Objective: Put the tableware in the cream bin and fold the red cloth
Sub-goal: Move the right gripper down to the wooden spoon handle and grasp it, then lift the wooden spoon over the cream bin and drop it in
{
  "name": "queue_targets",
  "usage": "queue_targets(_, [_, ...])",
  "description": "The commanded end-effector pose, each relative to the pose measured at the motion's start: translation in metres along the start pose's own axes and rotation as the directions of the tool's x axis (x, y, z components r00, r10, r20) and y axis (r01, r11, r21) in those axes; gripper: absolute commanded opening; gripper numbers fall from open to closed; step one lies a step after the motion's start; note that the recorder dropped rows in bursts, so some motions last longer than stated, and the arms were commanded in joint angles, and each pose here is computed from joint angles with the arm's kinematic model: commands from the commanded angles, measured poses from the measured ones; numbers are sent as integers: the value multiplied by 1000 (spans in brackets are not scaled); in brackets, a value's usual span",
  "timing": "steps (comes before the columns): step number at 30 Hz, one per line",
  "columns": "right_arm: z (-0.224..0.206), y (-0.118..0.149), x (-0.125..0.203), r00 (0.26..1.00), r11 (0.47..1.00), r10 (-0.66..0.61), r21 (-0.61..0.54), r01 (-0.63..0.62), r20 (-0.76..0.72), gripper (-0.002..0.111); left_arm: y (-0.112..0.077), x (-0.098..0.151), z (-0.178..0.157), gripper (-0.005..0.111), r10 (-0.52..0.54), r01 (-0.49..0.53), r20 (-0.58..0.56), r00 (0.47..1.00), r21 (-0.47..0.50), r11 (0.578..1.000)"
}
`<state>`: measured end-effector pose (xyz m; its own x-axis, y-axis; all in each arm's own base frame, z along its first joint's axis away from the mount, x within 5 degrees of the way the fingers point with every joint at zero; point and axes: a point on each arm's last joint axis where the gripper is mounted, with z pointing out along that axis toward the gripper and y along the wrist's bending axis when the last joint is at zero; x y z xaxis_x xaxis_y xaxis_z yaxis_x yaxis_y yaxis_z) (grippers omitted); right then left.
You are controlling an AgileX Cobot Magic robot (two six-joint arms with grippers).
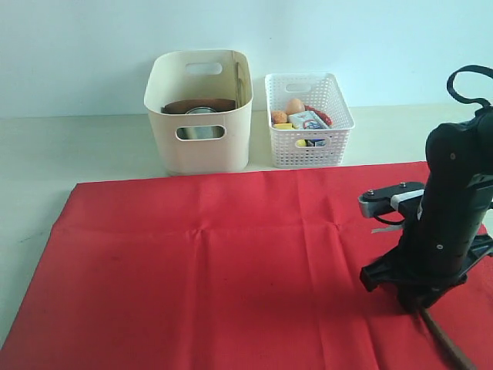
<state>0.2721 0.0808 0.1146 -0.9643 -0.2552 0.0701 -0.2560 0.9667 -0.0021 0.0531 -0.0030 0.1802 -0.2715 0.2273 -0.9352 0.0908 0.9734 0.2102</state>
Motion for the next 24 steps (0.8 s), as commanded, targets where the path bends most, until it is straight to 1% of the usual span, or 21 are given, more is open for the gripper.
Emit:
queue_targets(1, [4,-3,-3,1000,1000,-16,18,15,21,0,0,0,0,0,-1,1,8,1000,2,1000])
queue_targets(4, [-4,-3,-2,999,1000,-17,19,16,48,0,0,0,0,0,-1,1,8,1000,2,1000])
queue_targets(8, [-35,-2,2,989,1000,-14,14,12,145,0,0,0,0,0,-1,1,8,1000,2,1000])
queue_targets(9, [-48,-1,5,983,1000,2,-5,-1,182,0,0,0,0,0,-1,1,8,1000,2,1000])
queue_targets(10, [-55,0,7,978,1000,-10,-18,14,207,0,0,0,0,0,-1,1,8,1000,2,1000])
queue_targets(11, [-69,4,9,960,997,-20,-61,38,279,0,0,0,0,0,-1,1,8,1000,2,1000])
queue_targets(13, [-85,11,8,936,989,-14,-130,64,353,0,0,0,0,0,-1,1,8,1000,2,1000])
queue_targets(14, [-93,14,6,919,983,-34,-152,102,394,0,0,0,0,0,-1,1,8,1000,2,1000])
queue_targets(16, [-116,25,-3,872,953,-37,-246,178,488,0,0,0,0,0,-1,1,8,1000,2,1000])
queue_targets(17, [-129,32,-10,834,928,-56,-280,247,549,0,0,0,0,0,-1,1,8,1000,2,1000])
queue_targets(18, [-137,36,-16,808,908,-42,-315,277,588,0,0,0,0,0,-1,1,8,1000,2,1000])
queue_targets(19, [-149,42,-27,759,879,-48,-334,341,649,0,0,0,0,0,-1,1,8,1000,2,1000])
queue_targets(20, [-157,45,-33,726,859,-41,-346,376,687,0,0,0,0,0,-1,1,8,1000,2,1000])
queue_targets(21, [-168,48,-47,676,838,-21,-357,414,736,0,0,0,0,0,-1,1,8,1000,2,1000])
queue_targets(24, [-182,53,-67,605,807,2,-359,470,796,0,0,0,0,0,-1,1,8,1000,2,1000])
